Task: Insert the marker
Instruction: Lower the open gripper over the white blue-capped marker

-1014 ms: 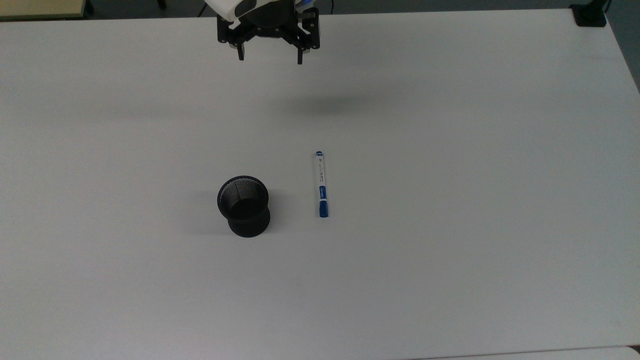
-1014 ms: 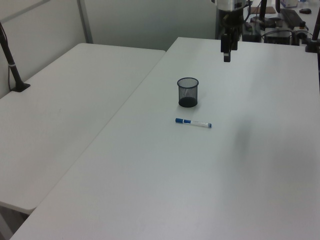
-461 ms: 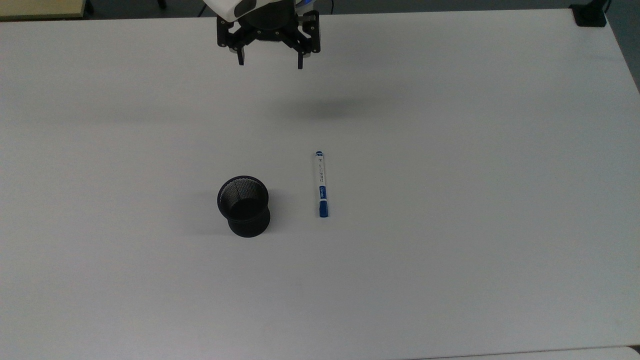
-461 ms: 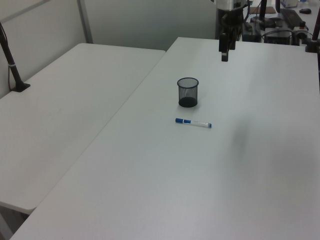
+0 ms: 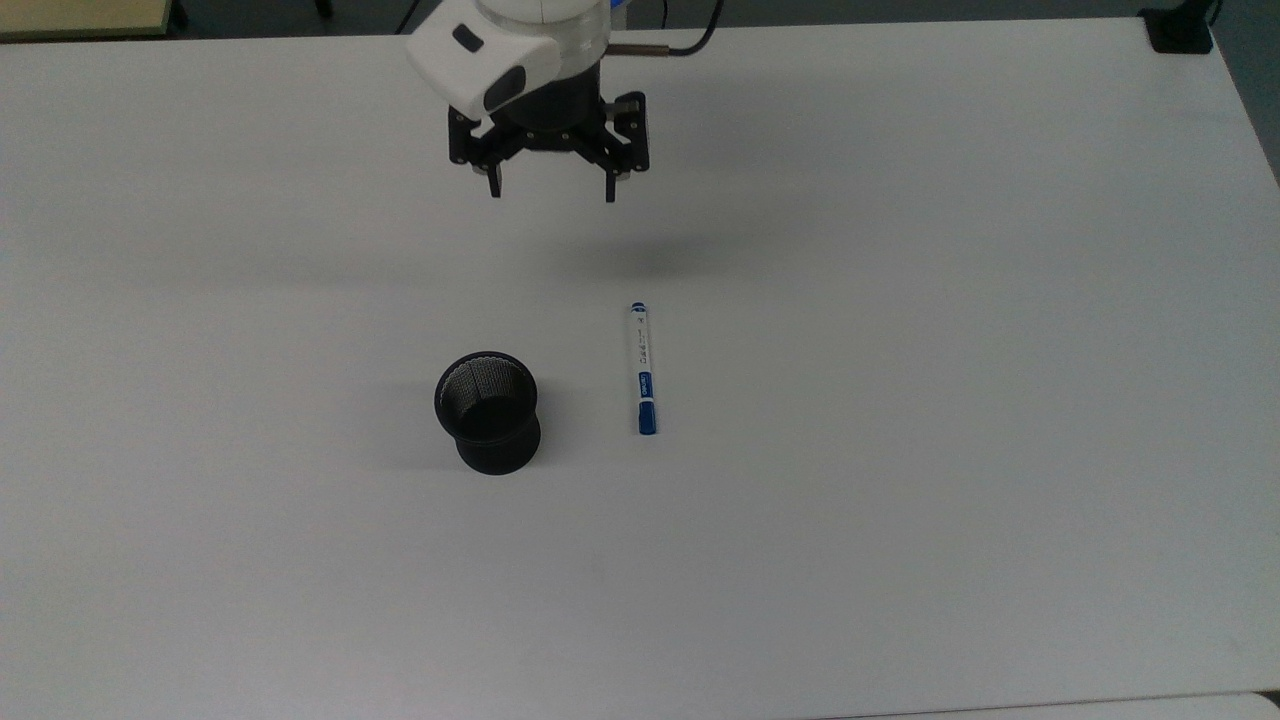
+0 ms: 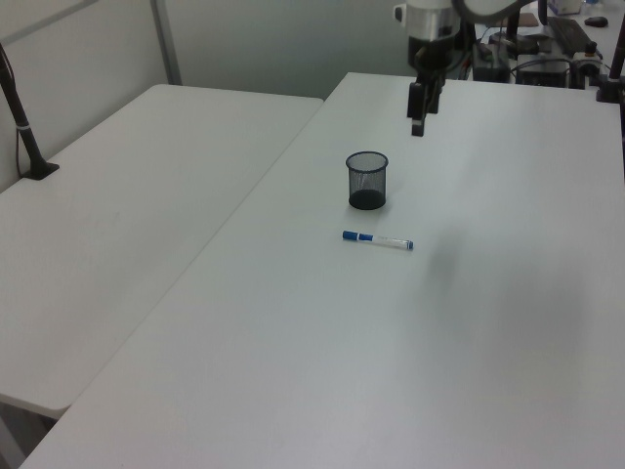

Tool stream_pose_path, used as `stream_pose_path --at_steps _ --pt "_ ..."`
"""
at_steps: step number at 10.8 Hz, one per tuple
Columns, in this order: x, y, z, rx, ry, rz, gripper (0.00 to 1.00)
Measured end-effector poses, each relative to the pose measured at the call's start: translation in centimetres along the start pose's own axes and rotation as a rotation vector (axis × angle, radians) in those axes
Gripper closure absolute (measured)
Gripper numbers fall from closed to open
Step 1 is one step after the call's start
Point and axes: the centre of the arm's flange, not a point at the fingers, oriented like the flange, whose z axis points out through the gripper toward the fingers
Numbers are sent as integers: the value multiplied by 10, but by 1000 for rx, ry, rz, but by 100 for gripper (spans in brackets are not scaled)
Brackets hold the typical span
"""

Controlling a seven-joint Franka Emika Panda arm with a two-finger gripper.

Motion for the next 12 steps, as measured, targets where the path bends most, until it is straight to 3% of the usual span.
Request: stream_pose_path --at_steps 9,12 --pt "59 -63 143 49 78 -5 0" --pt "66 -79 178 22 113 16 0"
